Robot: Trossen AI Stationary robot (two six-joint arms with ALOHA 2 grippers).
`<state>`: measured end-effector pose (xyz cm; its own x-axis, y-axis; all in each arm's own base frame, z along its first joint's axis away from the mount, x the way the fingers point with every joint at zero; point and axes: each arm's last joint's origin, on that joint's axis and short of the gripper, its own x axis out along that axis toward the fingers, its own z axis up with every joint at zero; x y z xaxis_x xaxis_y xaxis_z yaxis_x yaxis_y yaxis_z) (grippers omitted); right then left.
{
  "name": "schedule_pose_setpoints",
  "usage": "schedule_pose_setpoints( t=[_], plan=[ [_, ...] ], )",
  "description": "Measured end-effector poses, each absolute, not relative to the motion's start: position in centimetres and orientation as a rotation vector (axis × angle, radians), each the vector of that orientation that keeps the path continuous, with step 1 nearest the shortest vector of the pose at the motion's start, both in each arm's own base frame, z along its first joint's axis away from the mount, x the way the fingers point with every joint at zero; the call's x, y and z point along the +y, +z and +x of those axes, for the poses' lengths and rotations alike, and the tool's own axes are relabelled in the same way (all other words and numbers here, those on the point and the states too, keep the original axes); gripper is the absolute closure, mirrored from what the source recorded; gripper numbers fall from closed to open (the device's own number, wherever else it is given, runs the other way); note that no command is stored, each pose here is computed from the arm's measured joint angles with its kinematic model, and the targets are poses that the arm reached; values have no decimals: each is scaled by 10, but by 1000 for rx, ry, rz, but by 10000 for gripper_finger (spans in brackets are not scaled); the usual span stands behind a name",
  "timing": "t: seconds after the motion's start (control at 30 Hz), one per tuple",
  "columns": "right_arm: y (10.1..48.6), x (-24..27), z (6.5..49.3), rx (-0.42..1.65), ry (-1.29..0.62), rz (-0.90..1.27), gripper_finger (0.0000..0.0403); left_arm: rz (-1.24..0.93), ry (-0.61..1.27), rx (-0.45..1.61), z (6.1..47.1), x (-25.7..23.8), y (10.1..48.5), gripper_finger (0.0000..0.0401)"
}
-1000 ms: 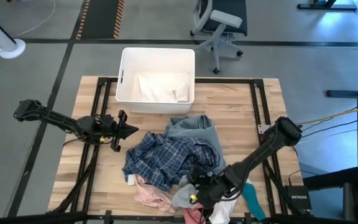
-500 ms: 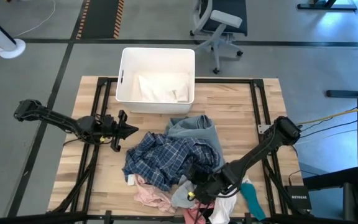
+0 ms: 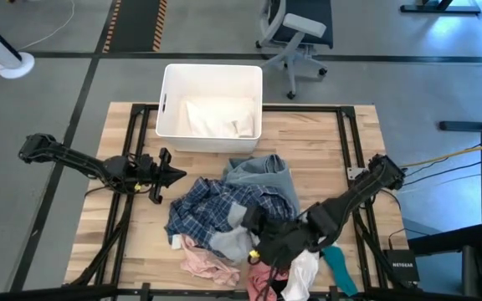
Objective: Sort clothes
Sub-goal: Put the gray underwear into the white bin
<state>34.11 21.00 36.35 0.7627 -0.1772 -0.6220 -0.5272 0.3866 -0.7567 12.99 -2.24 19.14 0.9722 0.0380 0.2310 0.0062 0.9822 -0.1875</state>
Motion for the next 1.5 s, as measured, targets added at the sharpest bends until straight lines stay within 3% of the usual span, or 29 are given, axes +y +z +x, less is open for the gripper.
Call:
schedule_pose_setpoints(
  t=[0.23,0.33,0.5,0.63,0.93,1.3,1.5],
  plan=[
    [411,156,357,715,41,-1220,360,-191,16,-236,130,-22,191,401],
    [421,122,366,757,-29,-1223,365,-192,15,-236,130,-22,191,401],
    [424,52,382,864,-156,-1194,385,-189,16,-236,130,-22,191,401],
    [425,-7,388,907,-226,-1106,378,-189,16,-236,130,-22,191,401],
    [433,-106,387,809,-363,-907,377,-162,19,-236,130,-22,191,401],
    [407,-153,401,779,-367,-727,327,-157,20,-236,130,-22,191,401],
    [396,-153,410,797,-348,-727,271,-158,20,-236,130,-22,191,401]
  ],
)
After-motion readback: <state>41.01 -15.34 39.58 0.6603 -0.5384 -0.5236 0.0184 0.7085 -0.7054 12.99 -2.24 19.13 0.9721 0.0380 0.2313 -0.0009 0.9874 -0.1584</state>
